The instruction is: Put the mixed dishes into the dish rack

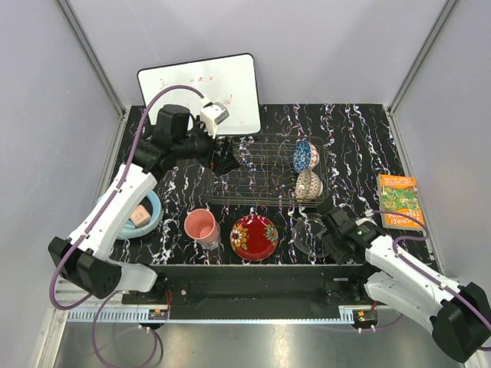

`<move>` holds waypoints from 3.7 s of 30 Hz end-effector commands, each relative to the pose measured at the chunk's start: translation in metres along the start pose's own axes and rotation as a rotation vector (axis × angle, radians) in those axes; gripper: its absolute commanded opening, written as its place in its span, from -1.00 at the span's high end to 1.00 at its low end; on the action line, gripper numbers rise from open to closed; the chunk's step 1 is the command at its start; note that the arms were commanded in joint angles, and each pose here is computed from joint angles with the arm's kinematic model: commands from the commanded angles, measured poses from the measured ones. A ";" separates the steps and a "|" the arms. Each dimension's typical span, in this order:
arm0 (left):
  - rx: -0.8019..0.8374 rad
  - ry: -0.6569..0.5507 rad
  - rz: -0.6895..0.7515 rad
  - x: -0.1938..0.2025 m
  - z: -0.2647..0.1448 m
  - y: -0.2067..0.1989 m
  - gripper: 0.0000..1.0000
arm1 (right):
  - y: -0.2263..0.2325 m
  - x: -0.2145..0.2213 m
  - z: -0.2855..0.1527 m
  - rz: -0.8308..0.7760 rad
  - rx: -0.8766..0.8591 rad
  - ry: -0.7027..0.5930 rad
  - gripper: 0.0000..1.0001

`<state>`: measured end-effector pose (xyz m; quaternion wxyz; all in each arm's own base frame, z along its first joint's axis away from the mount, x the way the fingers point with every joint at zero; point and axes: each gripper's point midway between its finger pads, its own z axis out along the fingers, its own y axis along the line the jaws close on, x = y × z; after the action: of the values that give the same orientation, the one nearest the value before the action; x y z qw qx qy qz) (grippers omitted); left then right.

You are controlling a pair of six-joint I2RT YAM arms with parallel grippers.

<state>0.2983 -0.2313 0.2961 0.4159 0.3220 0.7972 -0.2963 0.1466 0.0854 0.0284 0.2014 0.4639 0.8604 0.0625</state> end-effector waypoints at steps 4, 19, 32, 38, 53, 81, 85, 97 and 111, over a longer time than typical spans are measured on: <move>-0.040 -0.077 0.045 -0.025 -0.024 -0.003 -0.98 | 0.014 -0.009 0.001 0.011 0.026 -0.048 -0.32; -0.067 -0.129 0.082 -0.050 -0.049 -0.010 -0.98 | 0.013 -0.002 0.003 -0.008 0.057 -0.022 0.01; -0.096 -0.126 0.107 -0.042 -0.060 -0.010 -0.98 | 0.016 0.002 0.000 0.008 -0.016 -0.004 1.00; -0.100 -0.114 0.112 -0.039 -0.057 -0.007 -0.98 | 0.021 0.010 -0.009 -0.033 -0.080 0.042 1.00; -0.117 -0.110 0.113 -0.041 -0.054 -0.002 -0.98 | 0.077 0.041 -0.082 -0.535 -0.348 0.074 1.00; -0.328 -0.053 0.075 -0.011 -0.067 0.032 -0.98 | 0.281 -0.082 -0.261 -1.350 -0.241 -1.263 1.00; -0.333 -0.079 0.043 -0.015 -0.073 0.037 -0.98 | 0.299 -0.095 -0.259 -1.367 -0.170 -1.459 1.00; -0.383 -0.084 -0.013 -0.010 -0.067 0.061 -0.98 | 0.326 -0.076 -0.194 -1.886 -0.262 -1.534 1.00; -0.374 -0.079 -0.053 -0.006 -0.052 0.069 -0.98 | 0.320 -0.101 -0.134 -2.152 -0.277 -1.348 1.00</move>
<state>0.3183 -0.1497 0.3005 0.4651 0.2156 0.8432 -0.1616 0.3849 0.1831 0.2657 0.5761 -0.5297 0.5436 -0.3034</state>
